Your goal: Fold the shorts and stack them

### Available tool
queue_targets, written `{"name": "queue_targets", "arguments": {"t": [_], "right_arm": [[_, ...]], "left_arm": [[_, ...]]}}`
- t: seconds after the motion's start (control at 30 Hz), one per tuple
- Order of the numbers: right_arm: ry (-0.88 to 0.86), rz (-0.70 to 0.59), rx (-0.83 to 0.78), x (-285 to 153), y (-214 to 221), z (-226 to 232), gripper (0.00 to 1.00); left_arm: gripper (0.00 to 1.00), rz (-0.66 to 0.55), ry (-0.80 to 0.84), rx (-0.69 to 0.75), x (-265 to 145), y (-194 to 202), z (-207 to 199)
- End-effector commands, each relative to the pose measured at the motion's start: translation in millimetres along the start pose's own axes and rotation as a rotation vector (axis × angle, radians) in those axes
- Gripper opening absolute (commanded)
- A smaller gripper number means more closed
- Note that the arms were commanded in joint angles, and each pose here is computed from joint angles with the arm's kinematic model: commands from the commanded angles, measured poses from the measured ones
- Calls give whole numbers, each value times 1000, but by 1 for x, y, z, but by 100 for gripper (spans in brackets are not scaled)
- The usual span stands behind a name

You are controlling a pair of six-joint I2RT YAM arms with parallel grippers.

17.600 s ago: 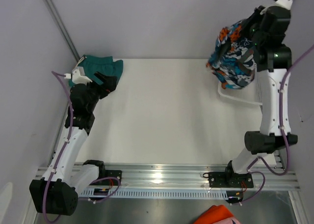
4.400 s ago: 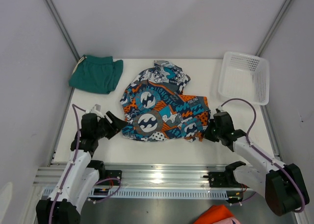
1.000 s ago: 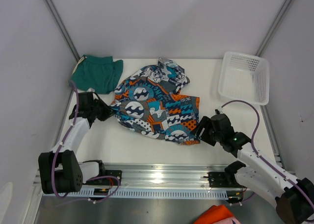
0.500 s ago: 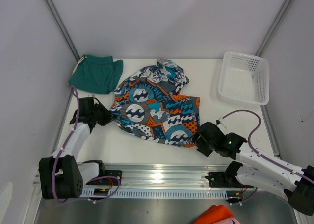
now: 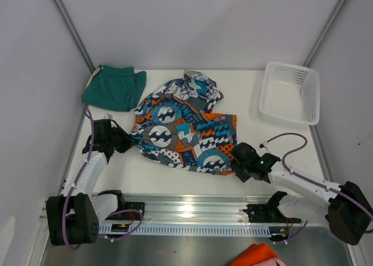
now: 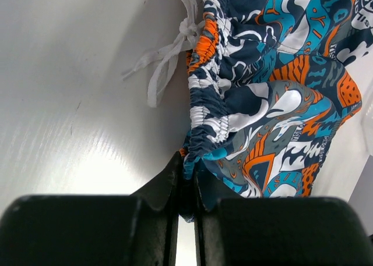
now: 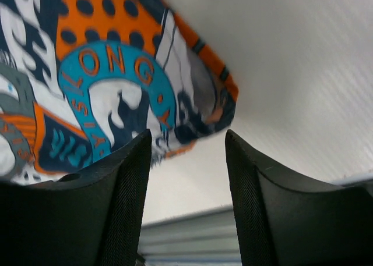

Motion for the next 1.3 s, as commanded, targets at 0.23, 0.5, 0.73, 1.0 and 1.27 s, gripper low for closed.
{"name": "queue_targets", "arguments": {"t": [0.23,0.5,0.73,1.0,1.27], "right_arm": [[23,-88,30,25,-30,7,3],[-2,-197,98,14,-80,-4,0],[21,-196,90,20,-84,-5,0],[28,-187,103,27,-82,-3,0],[19,-197,121,26,-83,-3,0]], "left_arm": [[20,-24,-11,25,0,-4,4],[68,38,19,34,3,2,-4],[69,47,-14,-26,-17,15,-15],[68,12,44,-142,-47,50,-23],[51,117,24,-208,-19,78,-12]]}}
Point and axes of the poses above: each gripper's point midway between its finger pads, its own x axis out along the fingers, its own z axis along the line the jaws close on, y = z × x, the point moved 8 cm from there along -x, back along the fingers, and after that the axes turned 11 degrees about x, right-handed, at the moved point
